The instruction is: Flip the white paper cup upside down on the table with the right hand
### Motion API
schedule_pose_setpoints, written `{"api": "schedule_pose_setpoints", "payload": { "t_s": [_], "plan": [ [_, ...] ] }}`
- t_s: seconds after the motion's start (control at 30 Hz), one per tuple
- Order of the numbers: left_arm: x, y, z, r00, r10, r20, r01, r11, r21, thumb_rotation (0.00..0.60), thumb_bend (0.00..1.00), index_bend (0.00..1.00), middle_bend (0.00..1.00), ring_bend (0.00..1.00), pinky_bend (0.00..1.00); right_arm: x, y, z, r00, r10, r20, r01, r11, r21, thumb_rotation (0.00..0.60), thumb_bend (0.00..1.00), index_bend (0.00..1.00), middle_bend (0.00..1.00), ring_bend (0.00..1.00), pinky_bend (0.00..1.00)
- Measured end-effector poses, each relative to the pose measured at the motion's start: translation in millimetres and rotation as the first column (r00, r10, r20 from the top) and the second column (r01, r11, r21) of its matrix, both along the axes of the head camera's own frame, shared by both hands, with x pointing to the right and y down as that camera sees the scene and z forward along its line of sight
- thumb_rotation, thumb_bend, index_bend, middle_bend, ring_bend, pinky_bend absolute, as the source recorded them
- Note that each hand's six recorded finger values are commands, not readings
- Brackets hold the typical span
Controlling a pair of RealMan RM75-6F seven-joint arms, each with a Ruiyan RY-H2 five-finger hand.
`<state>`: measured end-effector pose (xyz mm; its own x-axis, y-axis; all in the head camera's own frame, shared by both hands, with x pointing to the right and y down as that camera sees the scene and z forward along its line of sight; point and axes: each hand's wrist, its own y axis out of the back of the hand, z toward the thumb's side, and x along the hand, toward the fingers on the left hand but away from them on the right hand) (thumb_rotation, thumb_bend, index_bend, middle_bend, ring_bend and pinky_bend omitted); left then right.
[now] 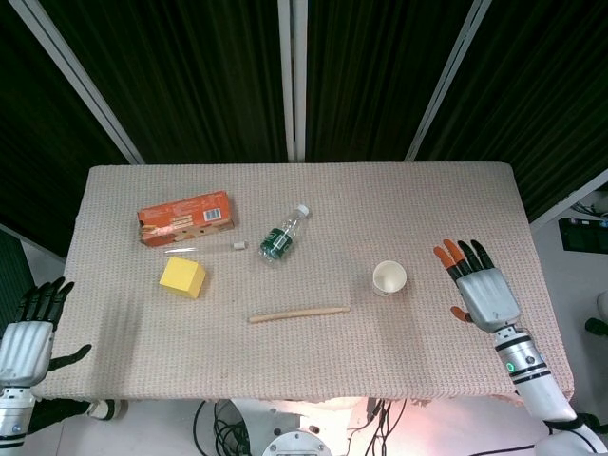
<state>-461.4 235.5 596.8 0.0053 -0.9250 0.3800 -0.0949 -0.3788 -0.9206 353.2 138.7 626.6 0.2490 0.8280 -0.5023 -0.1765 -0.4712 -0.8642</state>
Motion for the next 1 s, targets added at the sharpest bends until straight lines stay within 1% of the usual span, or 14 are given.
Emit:
{"api": "schedule_pose_setpoints", "payload": {
  "t_s": [0.13, 0.33, 0.43, 0.53, 0.7, 0.8, 0.93, 1.0],
  "plan": [
    [1, 0, -1, 1.0, 0.001, -0.003, -0.001, 1.0, 0.003, 0.6, 0.02, 0.01, 0.0, 0.0, 0.0, -27, -13, 10, 0.998, -0.063, -0.024, 0.062, 0.997, -0.038, 0.6, 0.0, 0.0, 0.0, 0.0, 0.0],
    [-1, 2, 0, 1.0, 0.0, -0.004, 0.0, 1.0, -0.002, 0.6, 0.02, 0.01, 0.0, 0.0, 0.0, -61, -27, 29, 0.993, -0.107, -0.042, 0.103, 0.991, -0.09, 0.6, 0.0, 0.0, 0.0, 0.0, 0.0],
    [-1, 1, -1, 1.0, -0.001, -0.002, 0.001, 1.0, 0.0, 0.6, 0.02, 0.01, 0.0, 0.0, 0.0, -80, -30, 36, 0.99, -0.137, -0.041, 0.132, 0.985, -0.109, 0.6, 0.0, 0.0, 0.01, 0.0, 0.0],
    [-2, 2, 0, 1.0, -0.002, -0.002, 0.002, 1.0, 0.0, 0.6, 0.02, 0.01, 0.0, 0.0, 0.0, -94, -30, 42, 0.986, -0.162, -0.043, 0.155, 0.98, -0.126, 0.6, 0.0, 0.0, 0.02, 0.0, 0.0],
    [-3, 4, 0, 1.0, -0.015, -0.009, 0.015, 1.0, -0.001, 0.6, 0.02, 0.01, 0.0, 0.0, 0.0, -101, -28, 52, 0.983, -0.175, -0.064, 0.164, 0.976, -0.147, 0.6, 0.01, 0.0, 0.1, 0.0, 0.0],
    [-6, 5, 0, 1.0, -0.024, -0.013, 0.024, 1.0, -0.004, 0.6, 0.02, 0.01, 0.0, 0.0, 0.0, -103, -27, 58, 0.979, -0.183, -0.089, 0.169, 0.974, -0.149, 0.6, 0.02, 0.01, 0.11, 0.0, 0.0],
    [-8, 6, 1, 1.0, -0.027, -0.011, 0.027, 1.0, -0.007, 0.6, 0.02, 0.01, 0.0, 0.0, 0.0, -108, -27, 64, 0.975, -0.197, -0.105, 0.18, 0.972, -0.149, 0.6, 0.02, 0.04, 0.13, 0.0, 0.0],
    [-8, 6, 0, 1.0, -0.026, -0.013, 0.026, 1.0, -0.004, 0.6, 0.02, 0.01, 0.0, 0.0, 0.0, -110, -27, 65, 0.974, -0.2, -0.107, 0.184, 0.972, -0.143, 0.6, 0.03, 0.08, 0.17, 0.0, 0.0]
  ]
}}
